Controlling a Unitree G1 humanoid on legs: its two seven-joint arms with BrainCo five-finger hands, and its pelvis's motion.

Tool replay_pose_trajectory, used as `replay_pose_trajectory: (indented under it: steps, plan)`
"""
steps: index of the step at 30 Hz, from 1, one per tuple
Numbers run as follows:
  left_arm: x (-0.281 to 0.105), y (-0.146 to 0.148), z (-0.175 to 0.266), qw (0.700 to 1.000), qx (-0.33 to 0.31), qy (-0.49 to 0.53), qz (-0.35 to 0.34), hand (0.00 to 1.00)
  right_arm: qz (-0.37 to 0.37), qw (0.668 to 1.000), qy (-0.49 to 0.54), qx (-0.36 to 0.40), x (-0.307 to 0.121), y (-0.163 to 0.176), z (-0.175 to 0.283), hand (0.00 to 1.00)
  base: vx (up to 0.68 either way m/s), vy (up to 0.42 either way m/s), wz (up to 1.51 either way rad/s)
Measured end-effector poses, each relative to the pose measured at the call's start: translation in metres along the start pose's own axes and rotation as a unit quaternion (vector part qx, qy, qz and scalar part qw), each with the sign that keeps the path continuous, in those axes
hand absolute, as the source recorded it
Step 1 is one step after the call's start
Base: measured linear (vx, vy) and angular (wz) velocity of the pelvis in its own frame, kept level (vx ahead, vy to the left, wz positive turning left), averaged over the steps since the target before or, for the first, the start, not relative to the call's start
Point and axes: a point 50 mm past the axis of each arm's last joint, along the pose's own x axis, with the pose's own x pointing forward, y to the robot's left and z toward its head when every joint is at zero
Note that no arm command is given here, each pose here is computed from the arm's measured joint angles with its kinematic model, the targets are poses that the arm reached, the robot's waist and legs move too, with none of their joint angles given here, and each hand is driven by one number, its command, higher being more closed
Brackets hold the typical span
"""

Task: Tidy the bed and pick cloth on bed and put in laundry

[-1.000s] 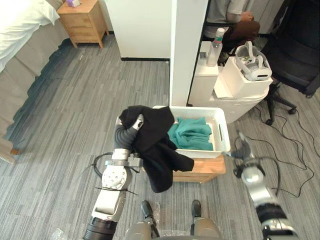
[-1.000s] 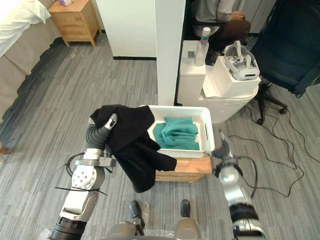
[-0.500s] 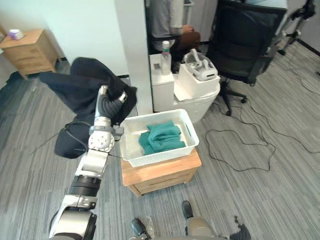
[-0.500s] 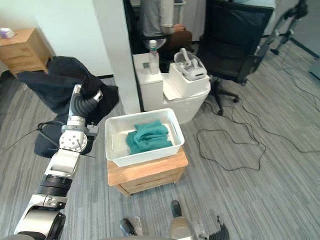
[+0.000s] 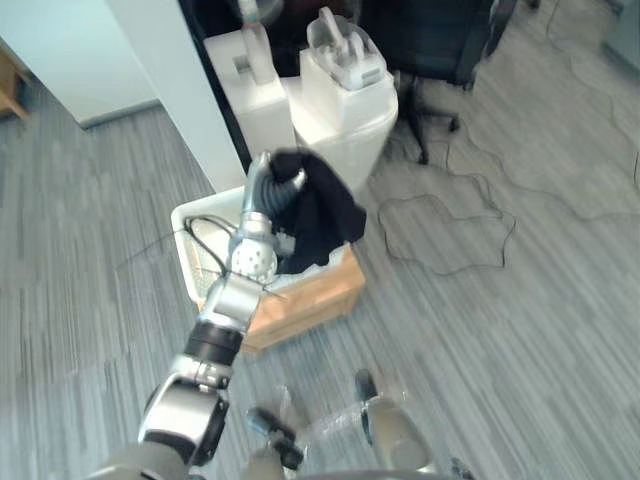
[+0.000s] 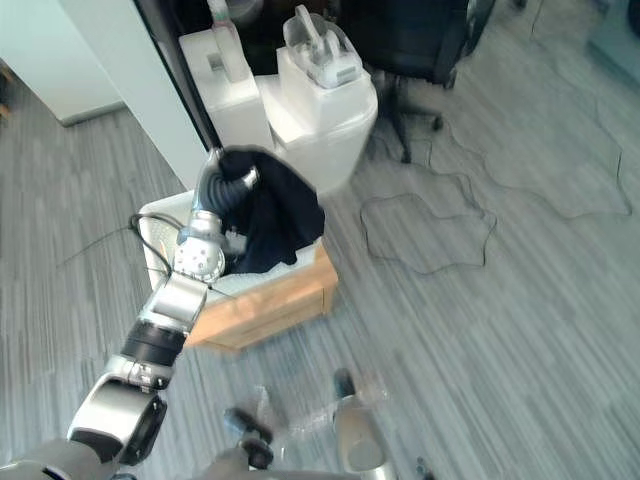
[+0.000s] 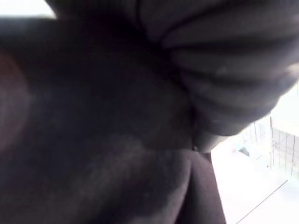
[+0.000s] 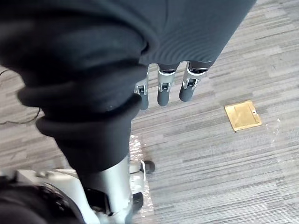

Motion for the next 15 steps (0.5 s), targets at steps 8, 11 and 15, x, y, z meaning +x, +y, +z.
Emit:
replay_pose_trajectory:
  steps: [8,11,15]
  plan:
    - [0.029,0.076,0.003,0.990,0.051,-0.004,0.129,1.00,-0.010,0.999,-0.012,0.046,0.000,0.001,0.006,0.00,0.00,-0.008,-0.03]
    - [0.030,0.092,-0.005,0.986,0.069,0.013,0.149,0.00,-0.012,0.998,-0.015,0.066,0.000,0.000,0.007,0.00,0.06,-0.026,0.20]
    - [0.029,0.099,-0.021,0.984,0.075,0.052,0.155,0.00,-0.015,0.997,-0.020,0.077,0.000,-0.004,0.008,0.00,0.05,-0.020,0.11]
